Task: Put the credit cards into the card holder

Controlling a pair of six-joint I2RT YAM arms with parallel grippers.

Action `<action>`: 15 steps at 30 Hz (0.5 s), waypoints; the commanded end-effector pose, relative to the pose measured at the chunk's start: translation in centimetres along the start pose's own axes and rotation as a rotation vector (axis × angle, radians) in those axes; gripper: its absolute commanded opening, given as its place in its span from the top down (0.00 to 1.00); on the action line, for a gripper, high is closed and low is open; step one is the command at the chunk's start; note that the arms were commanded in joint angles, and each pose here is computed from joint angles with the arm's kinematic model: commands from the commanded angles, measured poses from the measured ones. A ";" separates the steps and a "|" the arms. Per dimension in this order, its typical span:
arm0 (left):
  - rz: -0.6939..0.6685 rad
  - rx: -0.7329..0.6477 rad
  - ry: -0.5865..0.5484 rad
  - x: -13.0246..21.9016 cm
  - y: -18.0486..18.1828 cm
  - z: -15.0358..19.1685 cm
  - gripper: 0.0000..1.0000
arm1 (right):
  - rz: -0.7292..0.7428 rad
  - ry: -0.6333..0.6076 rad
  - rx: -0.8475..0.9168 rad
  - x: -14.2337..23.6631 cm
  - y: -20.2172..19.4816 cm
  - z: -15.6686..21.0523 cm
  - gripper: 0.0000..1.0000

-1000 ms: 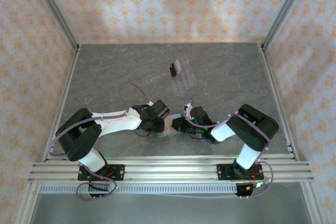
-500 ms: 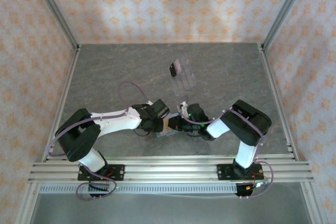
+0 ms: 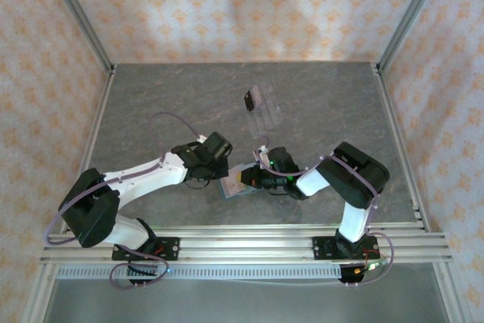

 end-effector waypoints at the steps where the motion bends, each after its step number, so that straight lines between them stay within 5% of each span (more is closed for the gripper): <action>1: -0.049 -0.011 0.072 -1.2 0.8 1.0 1.00 | 0.249 0.113 -0.115 0.0 -5.2 2.4 1.00; 15: -0.070 -0.038 0.152 -5.3 1.3 2.8 1.00 | 0.225 0.104 -0.080 -0.1 -4.5 2.0 1.00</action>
Point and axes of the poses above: each hand's point on the last joint's axis, 136 mm out from that joint toward the fingers, its own x axis back along the fingers, its own y axis along the line the jaws close on, z = x × y, the point moved 9 cm from there along x, back along the fingers, and after that the axes turned 15 degrees about -x, right-handed, at the moved point
